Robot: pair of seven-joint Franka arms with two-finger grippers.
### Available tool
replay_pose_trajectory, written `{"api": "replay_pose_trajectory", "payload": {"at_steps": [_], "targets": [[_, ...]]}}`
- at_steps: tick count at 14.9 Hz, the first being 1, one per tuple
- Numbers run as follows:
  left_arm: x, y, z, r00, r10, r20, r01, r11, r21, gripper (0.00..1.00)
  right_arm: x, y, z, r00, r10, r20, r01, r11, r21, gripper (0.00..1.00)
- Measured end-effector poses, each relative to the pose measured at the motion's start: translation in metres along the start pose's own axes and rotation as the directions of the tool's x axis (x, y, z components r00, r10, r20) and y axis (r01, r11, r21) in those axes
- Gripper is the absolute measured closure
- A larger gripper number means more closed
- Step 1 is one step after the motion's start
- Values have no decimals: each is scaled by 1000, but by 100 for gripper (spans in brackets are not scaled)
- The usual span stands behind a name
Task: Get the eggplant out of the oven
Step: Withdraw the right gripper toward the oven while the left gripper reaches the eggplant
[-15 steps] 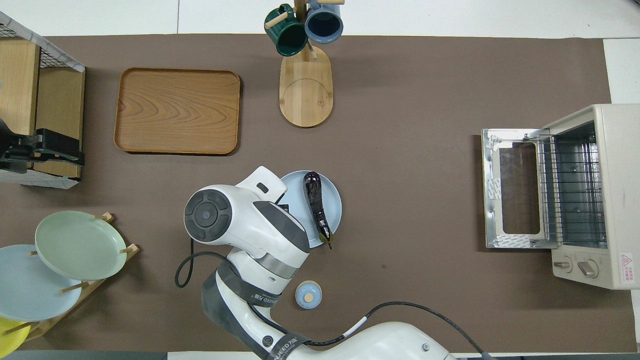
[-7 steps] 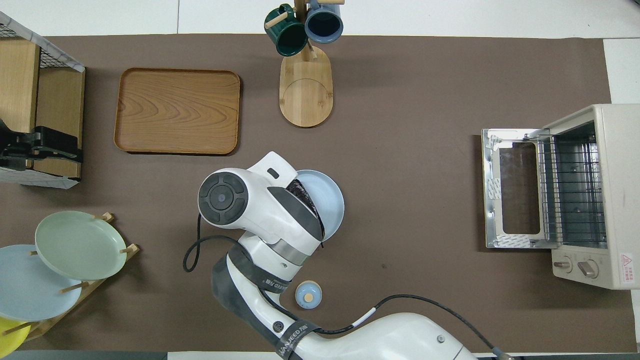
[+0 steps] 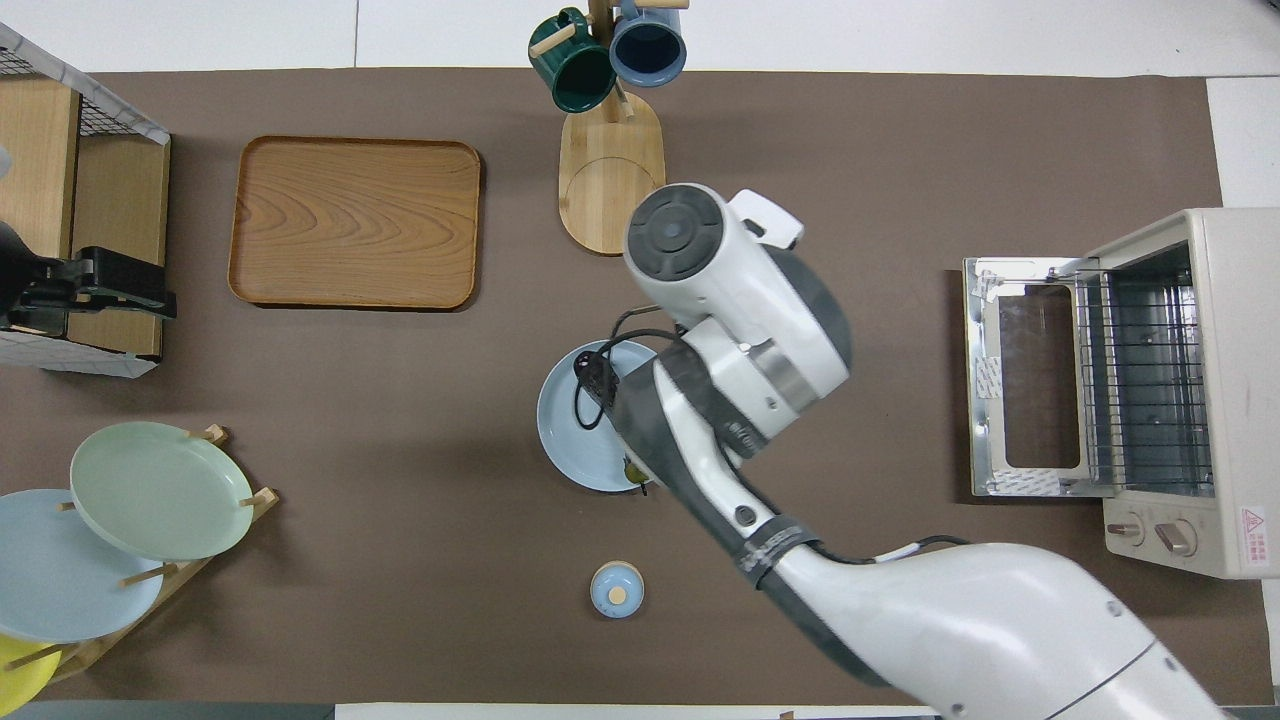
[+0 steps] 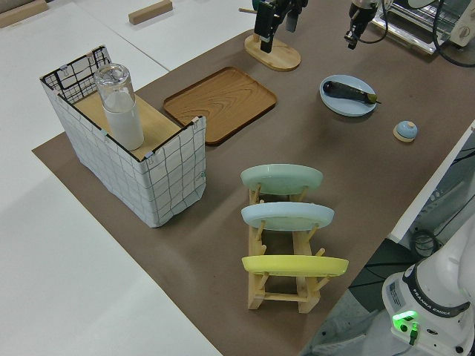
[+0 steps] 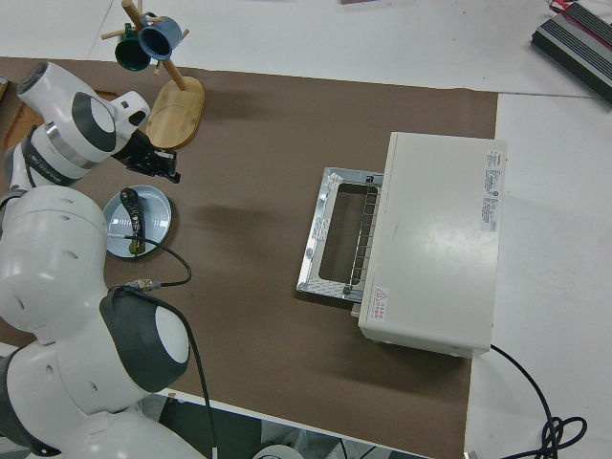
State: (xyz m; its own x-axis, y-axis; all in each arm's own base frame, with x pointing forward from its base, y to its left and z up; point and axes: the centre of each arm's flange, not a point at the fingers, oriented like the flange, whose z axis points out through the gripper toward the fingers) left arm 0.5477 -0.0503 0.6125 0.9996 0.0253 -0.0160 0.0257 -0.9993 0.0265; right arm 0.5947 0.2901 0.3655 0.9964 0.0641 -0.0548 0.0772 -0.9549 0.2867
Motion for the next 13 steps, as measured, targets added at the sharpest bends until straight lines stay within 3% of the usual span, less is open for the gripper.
{"api": "replay_pose_trajectory", "payload": {"at_steps": [2, 5, 8, 11, 13], "targets": [[2, 21, 8, 1000, -17, -8, 16, 1000, -4, 0, 4, 53, 33, 999, -9, 35, 10, 999, -50, 99], [0, 84, 39, 999, -43, -17, 43, 999, -9, 0, -5, 82, 66, 999, -12, 49, 17, 995, -93, 99], [8, 145, 93, 995, -101, -2, 101, 995, -14, 0, -8, 107, 92, 999, -17, 35, 22, 992, -124, 99], [13, 216, 163, 994, -111, 9, 111, 993, -24, 0, -17, 133, 117, 998, -11, 61, 19, 992, -128, 99], [14, 248, 195, 981, -195, -5, 194, 980, -45, 0, -21, 146, 126, 997, -19, 79, 28, 992, -124, 99]]}}
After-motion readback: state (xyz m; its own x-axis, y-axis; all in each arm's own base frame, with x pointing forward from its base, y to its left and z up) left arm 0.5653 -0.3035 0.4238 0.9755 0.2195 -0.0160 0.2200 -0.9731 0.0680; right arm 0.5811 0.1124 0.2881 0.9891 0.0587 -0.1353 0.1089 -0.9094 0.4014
